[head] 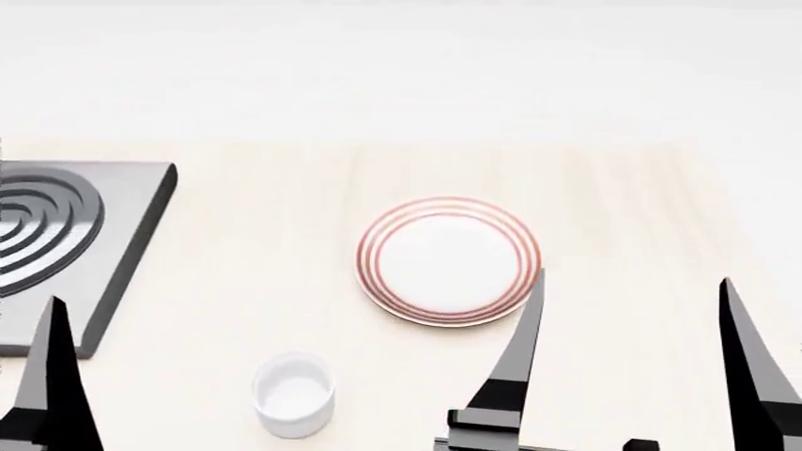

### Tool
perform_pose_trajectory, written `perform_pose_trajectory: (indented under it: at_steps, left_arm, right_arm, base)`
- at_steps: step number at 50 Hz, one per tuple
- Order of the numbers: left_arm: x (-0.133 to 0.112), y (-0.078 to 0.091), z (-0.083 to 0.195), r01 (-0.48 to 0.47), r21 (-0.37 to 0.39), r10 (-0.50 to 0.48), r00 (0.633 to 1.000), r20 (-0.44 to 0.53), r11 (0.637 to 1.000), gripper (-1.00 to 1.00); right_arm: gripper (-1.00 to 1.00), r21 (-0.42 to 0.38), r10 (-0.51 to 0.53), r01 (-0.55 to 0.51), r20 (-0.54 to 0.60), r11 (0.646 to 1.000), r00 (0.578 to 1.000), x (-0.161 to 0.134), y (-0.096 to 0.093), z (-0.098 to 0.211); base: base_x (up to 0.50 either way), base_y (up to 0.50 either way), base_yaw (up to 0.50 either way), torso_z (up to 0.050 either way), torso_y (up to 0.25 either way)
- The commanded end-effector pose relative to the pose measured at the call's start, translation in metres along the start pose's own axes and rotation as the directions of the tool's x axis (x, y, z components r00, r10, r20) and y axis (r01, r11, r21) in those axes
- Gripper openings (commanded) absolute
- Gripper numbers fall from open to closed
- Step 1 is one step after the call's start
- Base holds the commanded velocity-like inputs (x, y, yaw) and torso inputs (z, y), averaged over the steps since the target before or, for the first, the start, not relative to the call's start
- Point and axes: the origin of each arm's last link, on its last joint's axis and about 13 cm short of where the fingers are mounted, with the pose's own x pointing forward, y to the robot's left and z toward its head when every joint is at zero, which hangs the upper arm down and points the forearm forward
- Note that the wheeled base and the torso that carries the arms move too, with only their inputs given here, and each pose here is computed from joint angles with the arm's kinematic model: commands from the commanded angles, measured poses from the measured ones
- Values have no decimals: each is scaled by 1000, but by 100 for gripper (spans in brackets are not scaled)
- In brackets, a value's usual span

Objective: Pick the akita bowl on the cookies box and place it on the plate.

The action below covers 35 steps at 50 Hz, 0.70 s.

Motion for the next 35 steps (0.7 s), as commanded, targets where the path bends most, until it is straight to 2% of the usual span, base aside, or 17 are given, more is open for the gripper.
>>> perform_pose_trajectory:
  at_steps: [1,35]
  left_arm:
    - [-2,-1,1,19,7,-19,1000,3,1000,100]
    - [-2,-1,2,20,-1,-20,1000,-2,1000,100]
  right_arm:
    - [100,-4,-5,5,3,1000,1000,0,0,1]
    - [100,-8,-9,9,4,1000,1000,0,-2,1]
  base:
    - [0,0,0,50,0]
    - [0,0,0,50,0]
